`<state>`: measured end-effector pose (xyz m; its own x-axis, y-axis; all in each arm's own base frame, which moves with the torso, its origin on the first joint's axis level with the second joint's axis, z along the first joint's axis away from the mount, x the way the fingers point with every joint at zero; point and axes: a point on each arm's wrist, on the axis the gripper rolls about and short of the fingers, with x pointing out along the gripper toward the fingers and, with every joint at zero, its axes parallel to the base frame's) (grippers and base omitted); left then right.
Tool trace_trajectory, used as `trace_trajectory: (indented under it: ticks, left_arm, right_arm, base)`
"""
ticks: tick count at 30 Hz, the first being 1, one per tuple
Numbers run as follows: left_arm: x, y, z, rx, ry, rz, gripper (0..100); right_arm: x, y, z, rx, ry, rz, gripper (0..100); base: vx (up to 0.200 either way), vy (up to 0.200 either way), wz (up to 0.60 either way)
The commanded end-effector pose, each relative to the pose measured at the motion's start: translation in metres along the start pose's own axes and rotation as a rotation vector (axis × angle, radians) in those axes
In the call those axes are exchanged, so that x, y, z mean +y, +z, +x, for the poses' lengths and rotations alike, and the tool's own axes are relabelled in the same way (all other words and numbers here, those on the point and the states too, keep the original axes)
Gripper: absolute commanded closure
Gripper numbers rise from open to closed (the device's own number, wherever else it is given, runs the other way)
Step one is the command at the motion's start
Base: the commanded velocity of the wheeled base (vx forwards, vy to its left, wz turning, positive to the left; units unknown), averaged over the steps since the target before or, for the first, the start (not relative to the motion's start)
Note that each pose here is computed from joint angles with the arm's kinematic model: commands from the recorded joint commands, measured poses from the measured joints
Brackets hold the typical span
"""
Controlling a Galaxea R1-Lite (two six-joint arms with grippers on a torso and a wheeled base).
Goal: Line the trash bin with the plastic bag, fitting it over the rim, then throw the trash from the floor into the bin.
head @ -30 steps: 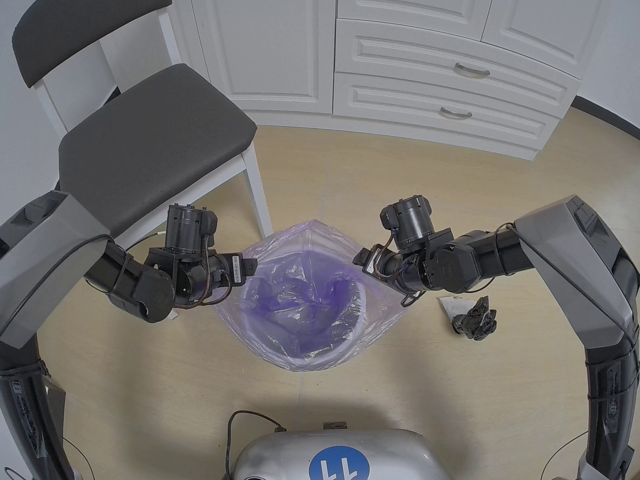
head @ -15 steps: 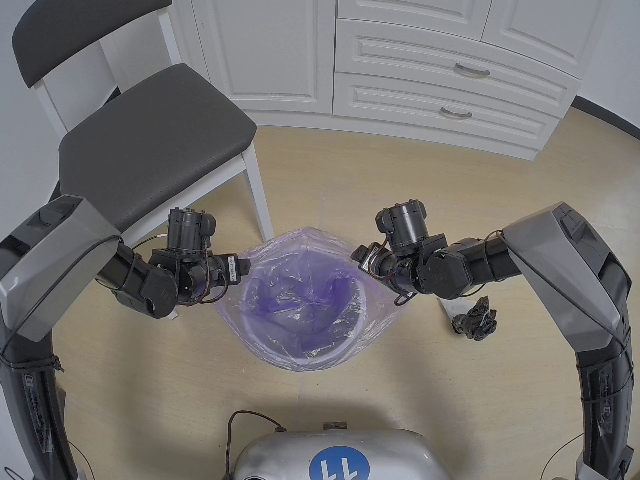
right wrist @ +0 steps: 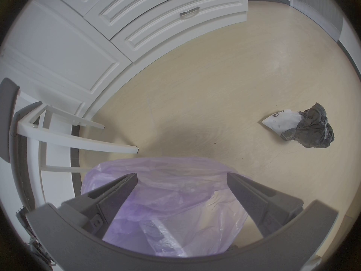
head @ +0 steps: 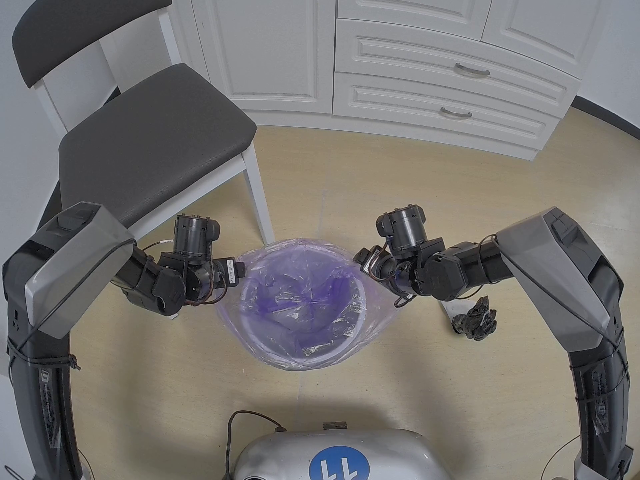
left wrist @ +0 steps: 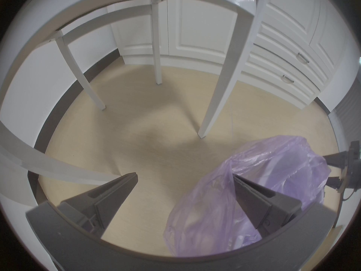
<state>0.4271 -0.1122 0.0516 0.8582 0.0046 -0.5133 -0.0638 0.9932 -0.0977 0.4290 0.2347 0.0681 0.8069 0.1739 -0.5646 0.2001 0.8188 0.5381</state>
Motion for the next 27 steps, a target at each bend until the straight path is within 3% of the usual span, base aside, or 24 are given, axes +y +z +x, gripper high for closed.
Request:
trace_trajectory:
  ticks: [1, 18, 25, 27]
  left_arm:
    - [0.002, -0.007, 0.006, 0.034, 0.012, 0.008, 0]
    - [0.008, -0.036, 0.022, 0.18, 0.052, 0.079, 0]
    - [0.012, -0.032, 0.028, 0.16, 0.06, 0.058, 0]
    - [0.014, -0.019, 0.021, 0.131, 0.057, 0.042, 0]
  right_arm:
    - [-0.005, -0.002, 0.01, 0.001, -0.012, 0.026, 0]
    - [-0.017, -0.018, 0.031, 0.029, -0.051, 0.016, 0]
    - [-0.016, -0.016, 0.029, 0.025, -0.046, 0.02, 0]
    - [-0.009, -0.006, 0.017, 0.009, -0.025, 0.027, 0]
  base:
    - [0.0, 0.0, 0.0]
    - [0.0, 0.0, 0.0]
    - [0.0, 0.0, 0.0]
    - [0.0, 0.0, 0.0]
